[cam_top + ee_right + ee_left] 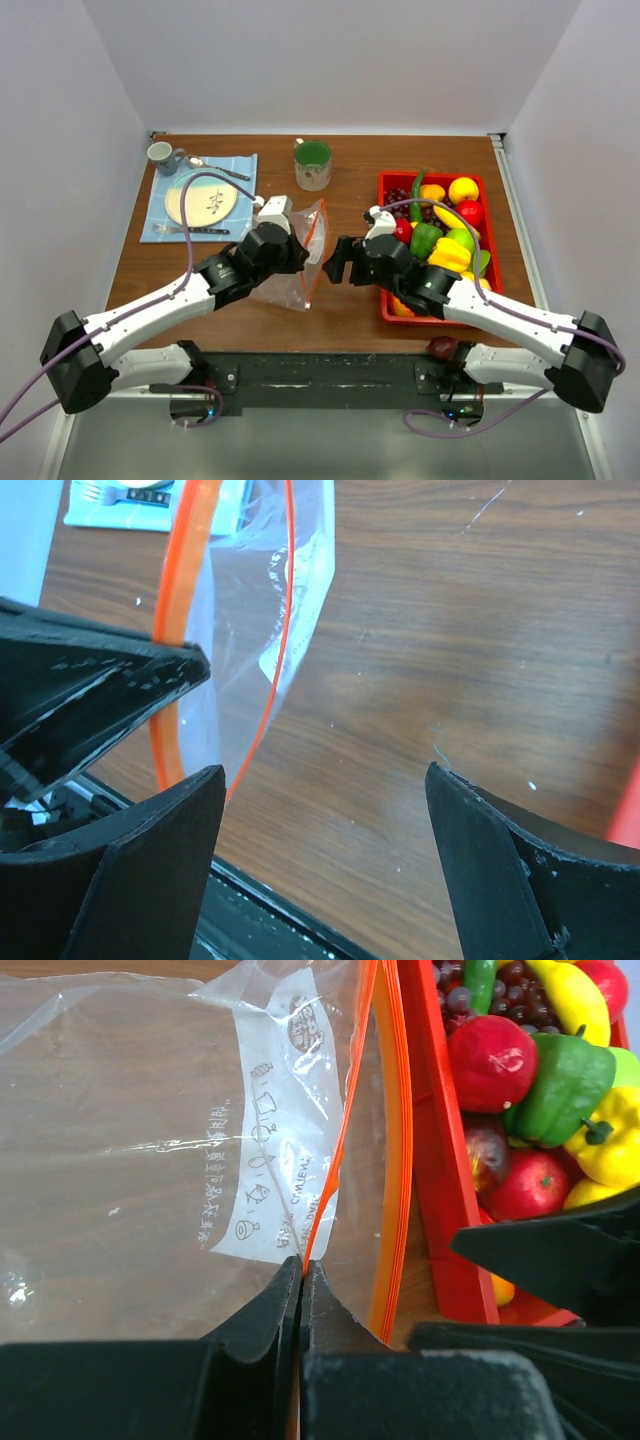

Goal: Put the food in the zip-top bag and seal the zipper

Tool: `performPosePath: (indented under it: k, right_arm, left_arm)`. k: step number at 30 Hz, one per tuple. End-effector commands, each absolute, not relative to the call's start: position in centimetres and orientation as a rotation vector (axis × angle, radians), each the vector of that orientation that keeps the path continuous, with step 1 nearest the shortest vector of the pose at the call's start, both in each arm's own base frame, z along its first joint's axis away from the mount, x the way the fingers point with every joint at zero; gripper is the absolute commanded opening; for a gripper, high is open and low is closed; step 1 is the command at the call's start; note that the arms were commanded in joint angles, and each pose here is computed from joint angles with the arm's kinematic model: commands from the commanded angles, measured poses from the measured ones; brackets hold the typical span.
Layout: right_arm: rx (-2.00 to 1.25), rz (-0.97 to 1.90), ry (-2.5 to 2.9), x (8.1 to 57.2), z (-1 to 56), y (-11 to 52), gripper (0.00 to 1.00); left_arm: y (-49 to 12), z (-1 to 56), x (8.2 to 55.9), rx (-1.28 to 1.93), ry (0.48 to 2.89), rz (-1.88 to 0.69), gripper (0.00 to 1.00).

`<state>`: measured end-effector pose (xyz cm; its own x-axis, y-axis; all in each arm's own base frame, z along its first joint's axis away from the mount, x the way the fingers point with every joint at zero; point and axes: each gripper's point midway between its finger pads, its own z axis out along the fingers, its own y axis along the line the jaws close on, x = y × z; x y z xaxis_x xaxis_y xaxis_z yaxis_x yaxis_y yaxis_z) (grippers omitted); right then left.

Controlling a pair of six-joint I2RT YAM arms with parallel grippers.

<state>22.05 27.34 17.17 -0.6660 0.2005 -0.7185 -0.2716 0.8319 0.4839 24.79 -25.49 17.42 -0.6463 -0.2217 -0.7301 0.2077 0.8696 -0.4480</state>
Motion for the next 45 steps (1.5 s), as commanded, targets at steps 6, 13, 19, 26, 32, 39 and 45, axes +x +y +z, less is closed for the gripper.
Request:
performPosePath:
  k: [6, 13, 19, 26, 32, 39, 45]
  right_arm:
    - [0.036, 0.752, 2.117, 24.7, 18.9, 29.8, 0.72]
    - [0.133, 0.535, 2.143, 26.8, 17.5, 27.0, 0.12]
    - [0.134, 0.438, 2.177, 27.7, 16.4, 25.6, 0.04]
    - [0.103, 0.430, 2.201, 27.9, 16.1, 26.2, 0.02]
    - [0.051, 0.485, 2.208, 27.9, 16.6, 27.6, 0.05]
    - [0.012, 0.511, 2.205, 27.7, 17.5, 28.1, 0.23]
    - [-0.001, 0.539, 2.169, 27.3, 19.8, 27.6, 0.39]
  left_arm:
    - [-26.6, 21.5, 25.0, 0.024, 2.111, -0.742, 0.00]
    - [-24.3, 22.6, 25.0, 0.044, 2.164, -0.580, 0.00]
    - [-19.4, 22.8, 25.7, -0.042, 2.226, -0.229, 0.00]
    - [-15.5, 22.4, 25.9, -0.094, 2.250, 0.104, 0.00]
    - [-18.7, 22.5, 26.2, -0.087, 2.226, -0.078, 0.00]
    - [-22.6, 22.1, 26.3, -0.083, 2.213, -0.340, 0.00]
    - [-24.7, 22.1, 26.6, -0.076, 2.200, -0.444, 0.00]
